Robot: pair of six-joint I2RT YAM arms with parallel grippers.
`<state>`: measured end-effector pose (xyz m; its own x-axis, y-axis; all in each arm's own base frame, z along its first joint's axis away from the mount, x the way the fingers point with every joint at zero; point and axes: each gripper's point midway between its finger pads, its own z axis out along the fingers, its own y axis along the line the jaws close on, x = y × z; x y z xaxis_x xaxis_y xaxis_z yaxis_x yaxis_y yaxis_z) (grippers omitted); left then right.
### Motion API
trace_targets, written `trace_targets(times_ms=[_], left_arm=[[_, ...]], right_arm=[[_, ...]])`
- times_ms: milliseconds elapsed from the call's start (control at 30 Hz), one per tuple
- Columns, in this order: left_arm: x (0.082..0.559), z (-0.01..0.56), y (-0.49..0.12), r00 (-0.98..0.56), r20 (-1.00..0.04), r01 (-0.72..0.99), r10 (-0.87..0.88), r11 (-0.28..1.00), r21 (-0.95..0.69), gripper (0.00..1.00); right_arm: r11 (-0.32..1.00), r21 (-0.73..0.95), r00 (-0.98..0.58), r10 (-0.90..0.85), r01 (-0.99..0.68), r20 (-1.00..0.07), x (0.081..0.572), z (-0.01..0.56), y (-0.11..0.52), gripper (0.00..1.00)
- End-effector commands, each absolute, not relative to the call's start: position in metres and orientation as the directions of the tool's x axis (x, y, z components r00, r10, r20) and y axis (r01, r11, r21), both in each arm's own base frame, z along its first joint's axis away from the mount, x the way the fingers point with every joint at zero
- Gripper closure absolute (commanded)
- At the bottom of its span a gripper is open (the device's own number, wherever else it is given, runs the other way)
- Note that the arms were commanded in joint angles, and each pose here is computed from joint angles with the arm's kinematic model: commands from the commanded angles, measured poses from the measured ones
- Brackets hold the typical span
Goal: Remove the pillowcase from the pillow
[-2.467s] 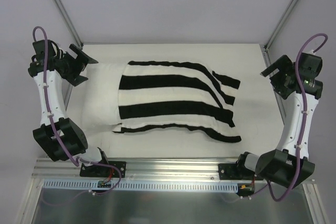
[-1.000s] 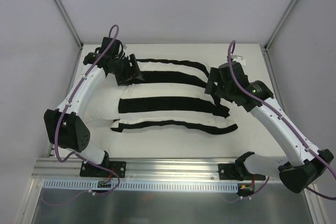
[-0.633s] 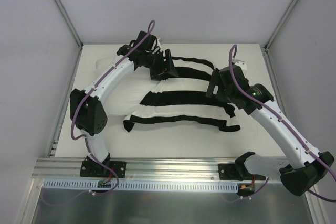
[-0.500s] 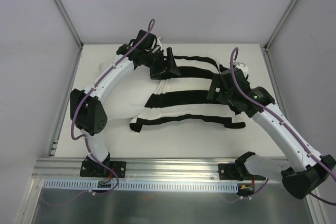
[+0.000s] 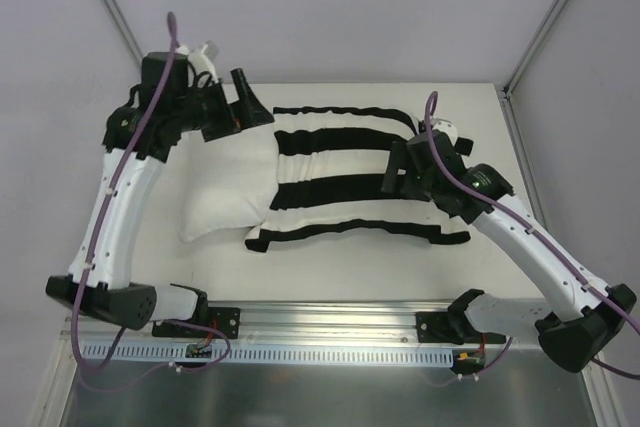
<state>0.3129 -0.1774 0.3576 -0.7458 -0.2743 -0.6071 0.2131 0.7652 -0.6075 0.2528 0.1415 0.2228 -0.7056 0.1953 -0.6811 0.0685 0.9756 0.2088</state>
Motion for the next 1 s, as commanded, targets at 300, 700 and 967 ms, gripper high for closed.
trace_targets(times_ms=[300, 700, 967], left_arm=[[0.215, 0.215, -0.012, -0.67, -0.602, -0.422, -0.434, 0.89, -0.171, 0.01], [0.219, 0.141, -0.035, -0.748, -0.502, -0.376, -0.435, 0.9, -0.219, 0.01], [0.241, 0.136, -0.099, -0.838, -0.39, -0.17, -0.382, 0.861, -0.479, 0.68]], right_arm=[[0.946, 0.249, -0.689, 0.04, -0.206, -0.724, 0.241, 0.257, 0.292, 0.01], [0.969, 0.094, -0.688, -0.094, -0.23, -0.72, 0.242, 0.24, 0.369, 0.01], [0.99, 0.008, -0.687, -0.092, -0.141, -0.721, 0.257, 0.211, 0.382, 0.02]])
